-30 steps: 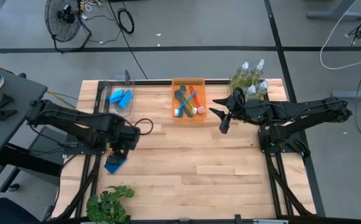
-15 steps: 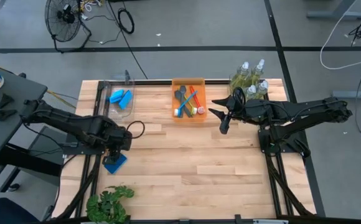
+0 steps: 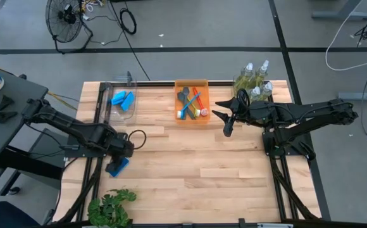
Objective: Pick & Place Kitchen Sink Supplies
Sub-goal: Put the blue sponge into the left transparent bin
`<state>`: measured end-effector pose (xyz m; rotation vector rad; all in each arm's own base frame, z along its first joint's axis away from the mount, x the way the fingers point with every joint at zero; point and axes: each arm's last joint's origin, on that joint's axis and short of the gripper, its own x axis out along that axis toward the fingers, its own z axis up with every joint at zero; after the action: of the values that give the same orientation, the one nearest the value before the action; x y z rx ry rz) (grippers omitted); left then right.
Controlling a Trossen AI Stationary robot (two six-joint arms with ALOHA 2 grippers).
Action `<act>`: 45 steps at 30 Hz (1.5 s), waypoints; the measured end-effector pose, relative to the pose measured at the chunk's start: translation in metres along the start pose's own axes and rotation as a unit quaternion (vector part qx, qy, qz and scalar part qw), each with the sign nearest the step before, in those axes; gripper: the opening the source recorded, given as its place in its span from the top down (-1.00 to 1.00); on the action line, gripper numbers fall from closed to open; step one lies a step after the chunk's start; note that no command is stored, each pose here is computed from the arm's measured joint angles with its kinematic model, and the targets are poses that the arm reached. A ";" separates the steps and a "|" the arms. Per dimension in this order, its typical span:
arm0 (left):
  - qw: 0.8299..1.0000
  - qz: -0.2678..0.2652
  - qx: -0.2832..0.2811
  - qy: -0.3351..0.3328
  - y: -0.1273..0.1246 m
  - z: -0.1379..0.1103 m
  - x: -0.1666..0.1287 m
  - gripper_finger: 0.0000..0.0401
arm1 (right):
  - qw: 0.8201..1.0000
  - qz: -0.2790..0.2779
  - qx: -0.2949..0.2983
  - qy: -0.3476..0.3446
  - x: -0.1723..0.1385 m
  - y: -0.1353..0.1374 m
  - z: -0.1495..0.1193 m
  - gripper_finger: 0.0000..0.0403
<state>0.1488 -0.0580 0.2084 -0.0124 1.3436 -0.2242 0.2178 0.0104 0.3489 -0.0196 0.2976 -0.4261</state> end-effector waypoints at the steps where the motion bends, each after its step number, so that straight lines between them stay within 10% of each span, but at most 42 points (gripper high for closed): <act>1: 1.000 0.011 -0.015 -0.007 0.000 0.001 0.000 0.00 | 1.000 0.000 0.000 0.000 0.000 0.000 0.000 0.15; 9: 0.966 0.058 -0.249 -0.033 0.003 0.001 0.000 0.06 | 1.000 -0.001 0.001 -0.002 0.000 0.000 0.000 0.15; 18: 0.871 0.092 -0.482 0.028 0.002 -0.006 0.009 0.06 | 1.000 -0.001 0.001 -0.002 0.000 0.000 0.000 0.15; 25: 0.827 0.140 -0.540 0.073 0.001 -0.005 0.024 0.06 | 1.000 0.000 0.000 -0.002 0.000 0.000 0.000 0.15; 45: 0.824 0.172 -0.533 0.091 0.001 0.003 0.045 0.06 | 1.000 0.027 -0.009 -0.002 0.000 0.002 0.001 0.15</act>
<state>0.1616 -0.0648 0.1661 -0.7018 1.4808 0.8781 0.2186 0.0118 0.3495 -0.0295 0.2980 -0.3707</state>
